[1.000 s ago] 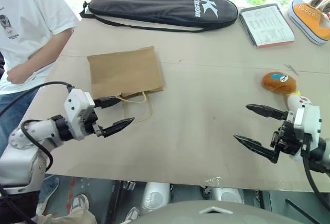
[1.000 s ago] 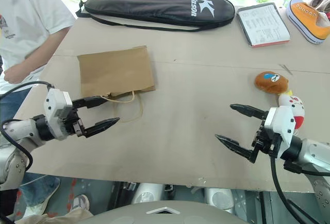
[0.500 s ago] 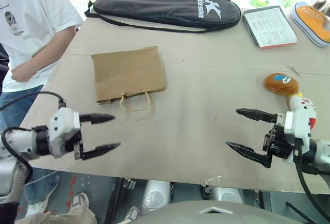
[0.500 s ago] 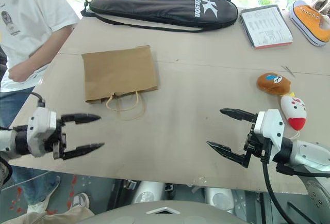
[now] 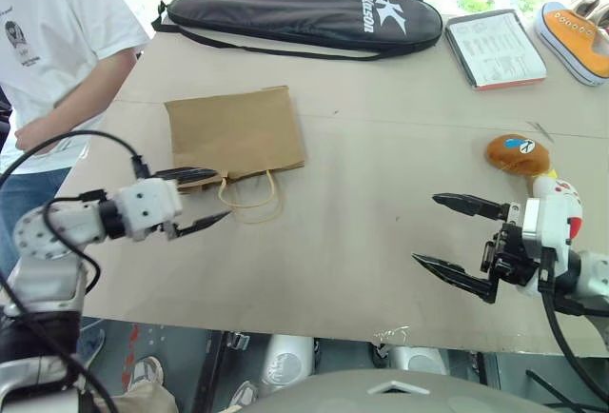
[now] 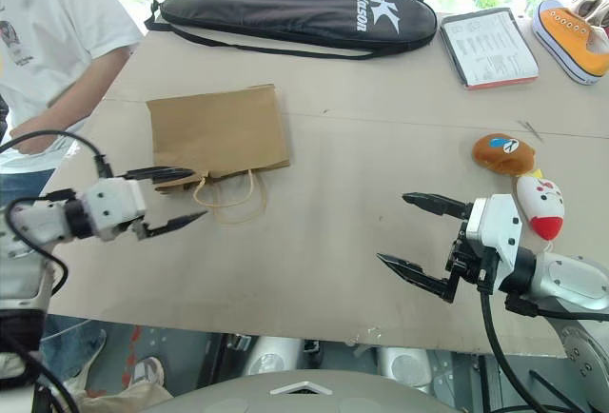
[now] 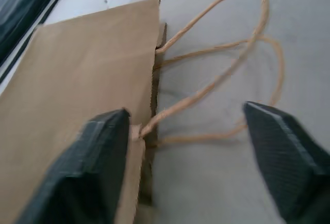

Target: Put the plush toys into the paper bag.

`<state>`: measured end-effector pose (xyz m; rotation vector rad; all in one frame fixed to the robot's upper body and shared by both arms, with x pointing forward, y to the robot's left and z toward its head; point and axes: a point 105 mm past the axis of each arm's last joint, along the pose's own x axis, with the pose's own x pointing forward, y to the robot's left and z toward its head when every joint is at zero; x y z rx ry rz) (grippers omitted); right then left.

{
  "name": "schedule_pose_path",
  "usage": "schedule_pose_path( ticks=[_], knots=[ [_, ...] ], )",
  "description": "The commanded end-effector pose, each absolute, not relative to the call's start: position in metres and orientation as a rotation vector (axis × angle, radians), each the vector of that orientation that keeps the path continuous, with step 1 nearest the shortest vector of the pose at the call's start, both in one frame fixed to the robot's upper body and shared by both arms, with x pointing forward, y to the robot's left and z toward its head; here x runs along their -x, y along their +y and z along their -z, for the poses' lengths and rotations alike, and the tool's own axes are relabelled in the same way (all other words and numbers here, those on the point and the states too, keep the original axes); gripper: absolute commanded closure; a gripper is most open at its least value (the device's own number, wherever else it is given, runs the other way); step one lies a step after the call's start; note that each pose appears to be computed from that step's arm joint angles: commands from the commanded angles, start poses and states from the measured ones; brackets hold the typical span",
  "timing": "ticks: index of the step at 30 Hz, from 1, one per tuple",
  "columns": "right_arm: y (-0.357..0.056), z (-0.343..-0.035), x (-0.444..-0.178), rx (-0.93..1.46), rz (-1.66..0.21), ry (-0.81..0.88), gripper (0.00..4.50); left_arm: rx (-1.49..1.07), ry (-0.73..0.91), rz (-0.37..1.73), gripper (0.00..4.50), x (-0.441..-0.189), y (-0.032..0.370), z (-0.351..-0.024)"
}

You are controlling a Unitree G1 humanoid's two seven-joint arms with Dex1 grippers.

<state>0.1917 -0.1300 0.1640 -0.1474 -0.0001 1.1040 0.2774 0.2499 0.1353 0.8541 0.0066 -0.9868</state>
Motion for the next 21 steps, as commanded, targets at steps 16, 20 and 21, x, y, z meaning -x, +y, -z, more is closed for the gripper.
schedule_pose_path(
  ticks=[16, 20, 21],
  knots=[
    [-0.092, -0.178, -0.252, 0.177, -0.920, -0.106, 4.43, -0.007, -0.067, 1.268, 4.50, -0.296, 0.122, -0.192],
    [-0.065, -0.175, -0.270, 0.194, -0.970, -0.101, 4.43, 0.061, -0.081, 1.295, 4.50, -0.296, 0.106, -0.194],
    [-0.058, -0.172, -0.274, 0.189, -0.990, -0.098, 4.43, 0.087, -0.093, 1.299, 4.50, -0.295, 0.102, -0.197]
  ],
)
